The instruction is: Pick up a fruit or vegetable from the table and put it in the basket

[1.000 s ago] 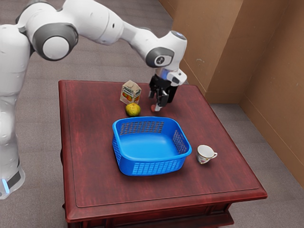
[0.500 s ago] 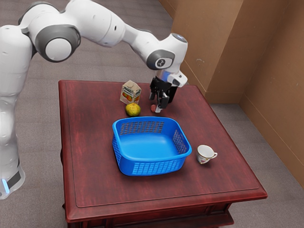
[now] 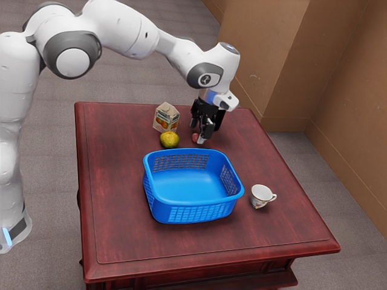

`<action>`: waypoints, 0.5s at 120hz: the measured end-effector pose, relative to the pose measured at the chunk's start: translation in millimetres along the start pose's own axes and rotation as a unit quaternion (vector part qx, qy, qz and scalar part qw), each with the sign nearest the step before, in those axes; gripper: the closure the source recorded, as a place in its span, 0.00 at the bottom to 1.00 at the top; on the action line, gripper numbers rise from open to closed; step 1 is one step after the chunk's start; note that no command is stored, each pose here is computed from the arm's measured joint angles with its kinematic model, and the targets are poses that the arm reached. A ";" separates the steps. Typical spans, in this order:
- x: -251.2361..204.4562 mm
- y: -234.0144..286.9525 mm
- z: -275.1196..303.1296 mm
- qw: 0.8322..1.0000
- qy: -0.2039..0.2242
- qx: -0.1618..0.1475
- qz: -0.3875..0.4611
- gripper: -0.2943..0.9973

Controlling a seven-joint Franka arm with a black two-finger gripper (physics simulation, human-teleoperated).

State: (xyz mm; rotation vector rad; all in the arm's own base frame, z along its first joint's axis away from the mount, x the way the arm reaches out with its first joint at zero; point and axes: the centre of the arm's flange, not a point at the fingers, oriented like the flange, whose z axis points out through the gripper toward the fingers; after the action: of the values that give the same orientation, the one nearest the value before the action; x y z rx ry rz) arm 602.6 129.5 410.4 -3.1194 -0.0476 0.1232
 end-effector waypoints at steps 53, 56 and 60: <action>-3.8 7.2 2.6 1.000 -0.018 -0.005 0.006 0.32; -3.8 7.2 2.4 1.000 -0.018 -0.005 0.006 0.33; -3.8 7.3 2.4 1.000 -0.018 -0.005 0.006 0.34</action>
State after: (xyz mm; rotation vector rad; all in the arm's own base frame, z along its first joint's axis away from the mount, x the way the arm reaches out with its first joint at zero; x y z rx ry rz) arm 598.8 122.1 408.1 -3.1273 -0.0306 0.1811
